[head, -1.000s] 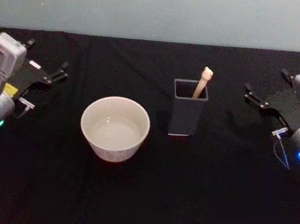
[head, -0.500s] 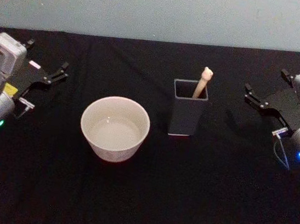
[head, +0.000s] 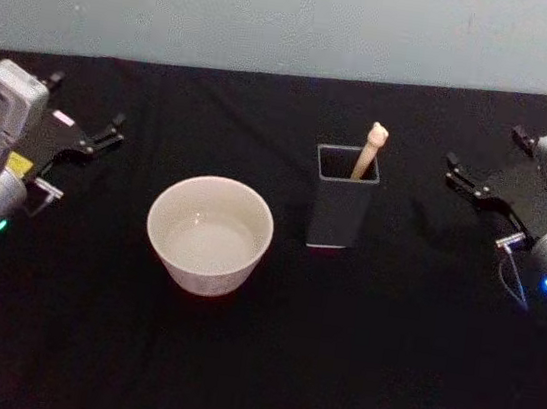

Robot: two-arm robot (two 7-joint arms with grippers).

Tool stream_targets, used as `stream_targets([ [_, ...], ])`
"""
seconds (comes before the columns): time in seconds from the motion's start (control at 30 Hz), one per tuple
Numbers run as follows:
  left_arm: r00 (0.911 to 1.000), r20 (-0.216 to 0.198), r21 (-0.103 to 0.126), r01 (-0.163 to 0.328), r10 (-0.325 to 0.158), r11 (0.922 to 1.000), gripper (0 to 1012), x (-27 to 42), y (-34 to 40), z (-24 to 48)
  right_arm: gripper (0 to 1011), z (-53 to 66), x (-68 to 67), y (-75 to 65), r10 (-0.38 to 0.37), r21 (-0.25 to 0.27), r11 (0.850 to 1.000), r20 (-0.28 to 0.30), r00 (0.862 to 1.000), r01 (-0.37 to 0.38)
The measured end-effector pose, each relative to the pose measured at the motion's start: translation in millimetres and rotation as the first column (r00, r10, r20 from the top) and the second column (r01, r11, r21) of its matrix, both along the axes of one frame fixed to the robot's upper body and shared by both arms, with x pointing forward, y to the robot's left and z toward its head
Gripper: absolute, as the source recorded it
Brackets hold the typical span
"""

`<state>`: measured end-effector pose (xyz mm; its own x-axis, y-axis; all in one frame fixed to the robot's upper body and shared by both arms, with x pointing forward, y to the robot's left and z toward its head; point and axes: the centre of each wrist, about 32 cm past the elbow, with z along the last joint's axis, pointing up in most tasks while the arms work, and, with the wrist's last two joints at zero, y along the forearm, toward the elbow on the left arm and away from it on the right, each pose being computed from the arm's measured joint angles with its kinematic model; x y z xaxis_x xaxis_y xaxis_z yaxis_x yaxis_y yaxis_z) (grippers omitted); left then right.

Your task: Pick up the stirring spoon with one hand, stir inside the cup, then place it back in its original position.

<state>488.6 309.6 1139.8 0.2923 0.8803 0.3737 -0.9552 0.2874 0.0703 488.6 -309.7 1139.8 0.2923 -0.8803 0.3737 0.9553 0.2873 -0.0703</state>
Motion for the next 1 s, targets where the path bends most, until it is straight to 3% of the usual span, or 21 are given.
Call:
stream_targets([
  [0.57,1.0000,0.000,0.000,0.000,0.000,1.0000,1001,0.0,0.0,0.0,1002,0.9,0.0,-0.9,0.007,0.005,1.000,-0.002,1.000,-0.007],
  [0.73,1.0000,0.000,0.000,0.000,0.000,1.0000,1001,0.0,0.0,0.0,1002,5.5,-1.6,-0.6,0.027,0.034,0.999,-0.008,1.000,-0.027],
  [1.0,1.0000,0.000,0.000,0.000,0.000,1.0000,1001,0.0,0.0,0.0,1002,23.6,-9.6,0.1,0.088,0.136,0.987,-0.051,0.995,-0.080],
])
